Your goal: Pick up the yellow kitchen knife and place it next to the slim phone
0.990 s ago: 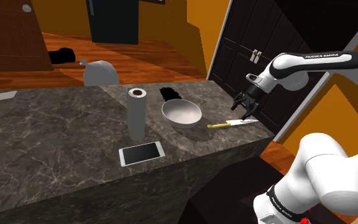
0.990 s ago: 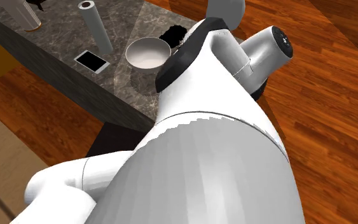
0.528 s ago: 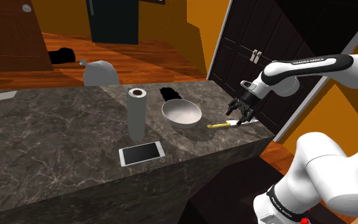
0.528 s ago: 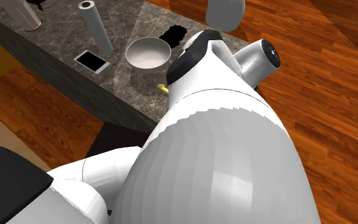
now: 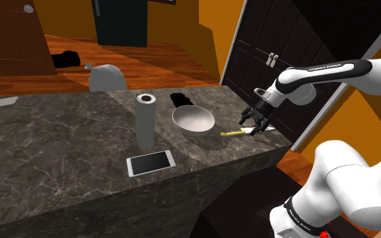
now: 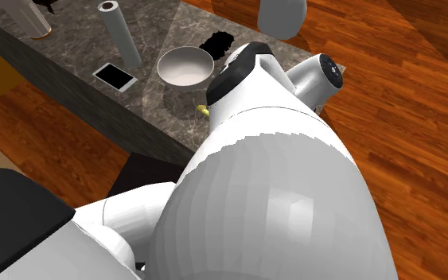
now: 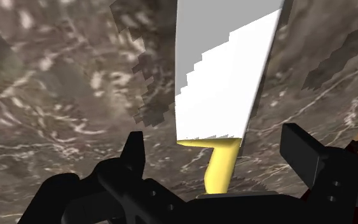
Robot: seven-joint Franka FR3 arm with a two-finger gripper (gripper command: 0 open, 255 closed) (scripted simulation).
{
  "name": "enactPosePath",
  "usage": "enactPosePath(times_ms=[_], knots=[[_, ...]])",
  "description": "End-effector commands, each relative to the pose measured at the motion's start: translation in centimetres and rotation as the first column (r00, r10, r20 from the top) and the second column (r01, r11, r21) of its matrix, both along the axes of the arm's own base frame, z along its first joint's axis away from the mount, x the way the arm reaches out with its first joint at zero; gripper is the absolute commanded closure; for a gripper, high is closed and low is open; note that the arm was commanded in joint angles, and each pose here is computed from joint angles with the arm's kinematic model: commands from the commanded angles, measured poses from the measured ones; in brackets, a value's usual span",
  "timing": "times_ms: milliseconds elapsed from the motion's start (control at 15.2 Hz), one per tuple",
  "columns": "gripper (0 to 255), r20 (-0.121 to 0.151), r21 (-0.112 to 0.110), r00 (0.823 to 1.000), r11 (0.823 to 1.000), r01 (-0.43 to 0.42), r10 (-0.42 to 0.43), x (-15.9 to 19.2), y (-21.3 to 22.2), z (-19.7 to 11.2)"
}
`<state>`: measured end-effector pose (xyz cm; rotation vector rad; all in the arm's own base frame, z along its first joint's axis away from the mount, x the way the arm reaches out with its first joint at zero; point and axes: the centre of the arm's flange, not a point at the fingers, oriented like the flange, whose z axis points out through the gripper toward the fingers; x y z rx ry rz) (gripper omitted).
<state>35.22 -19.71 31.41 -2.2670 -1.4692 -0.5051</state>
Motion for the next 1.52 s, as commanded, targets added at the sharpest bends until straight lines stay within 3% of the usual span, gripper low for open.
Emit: enactPosePath(times_ms=[0,66,660,1452], knots=[[0,0.000,0.000,1.000,1.000,0.000,0.000,0.0,0.0,0.0],[255,0.000,0.000,1.000,1.000,0.000,0.000,0.0,0.0,0.0],[255,0.000,0.000,1.000,1.000,0.000,0.000,0.0,0.0,0.0],[255,0.000,0.000,1.000,1.000,0.000,0.000,0.0,0.0,6.3]])
